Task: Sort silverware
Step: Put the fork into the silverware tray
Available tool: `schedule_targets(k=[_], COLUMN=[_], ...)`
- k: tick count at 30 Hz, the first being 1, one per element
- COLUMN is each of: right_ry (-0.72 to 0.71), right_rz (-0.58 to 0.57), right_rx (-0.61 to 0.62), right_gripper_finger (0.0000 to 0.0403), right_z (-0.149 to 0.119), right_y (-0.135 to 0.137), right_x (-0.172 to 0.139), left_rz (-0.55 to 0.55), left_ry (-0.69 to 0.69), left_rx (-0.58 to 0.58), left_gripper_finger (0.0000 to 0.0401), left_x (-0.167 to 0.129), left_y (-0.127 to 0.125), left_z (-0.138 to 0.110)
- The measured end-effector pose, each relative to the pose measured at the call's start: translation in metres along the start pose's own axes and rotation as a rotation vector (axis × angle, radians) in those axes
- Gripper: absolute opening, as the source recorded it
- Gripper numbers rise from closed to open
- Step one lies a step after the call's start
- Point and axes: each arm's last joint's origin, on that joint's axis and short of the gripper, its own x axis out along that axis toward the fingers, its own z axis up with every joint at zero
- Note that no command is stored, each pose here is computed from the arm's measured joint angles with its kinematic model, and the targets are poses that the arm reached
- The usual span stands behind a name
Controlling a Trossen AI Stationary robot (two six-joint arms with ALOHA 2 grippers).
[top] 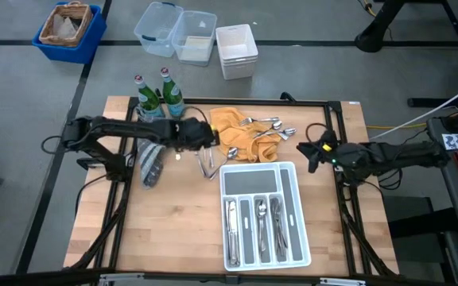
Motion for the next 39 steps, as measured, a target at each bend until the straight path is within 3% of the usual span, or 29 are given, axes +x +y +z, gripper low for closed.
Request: schedule_targets(k=[6,18,22,39], right_ry=[0.052,0.134,0.160,0.247], right_rz=[-0.034,-0.058,-0.084,-0.165], right_rx=[-0.023,-0.002,0.020,0.095], right_gripper_finger=[0.0095,0.0095,0.0095,0.0095], right_z=[0.004,0.014,0.015,0.018], right_y=[-0.005,-0.022,-0.030,-0.058], right_x=[0.017,0.046,0.052,0.070], left_rz=[0.052,0.133,0.106,0.189], left_ry=[0.031,0.142,0.141,0.146], left_rx=[0.047,0.104,0.099,0.052], left_gripper_finger=[0.0115,0.0115,0.0115,0.0115], left_x=[0.016,0.069,0.082,0.111], left_y=[0.007,0.011,0.008,0.020], left_z=[0.018,0.008,0.006,0.015])
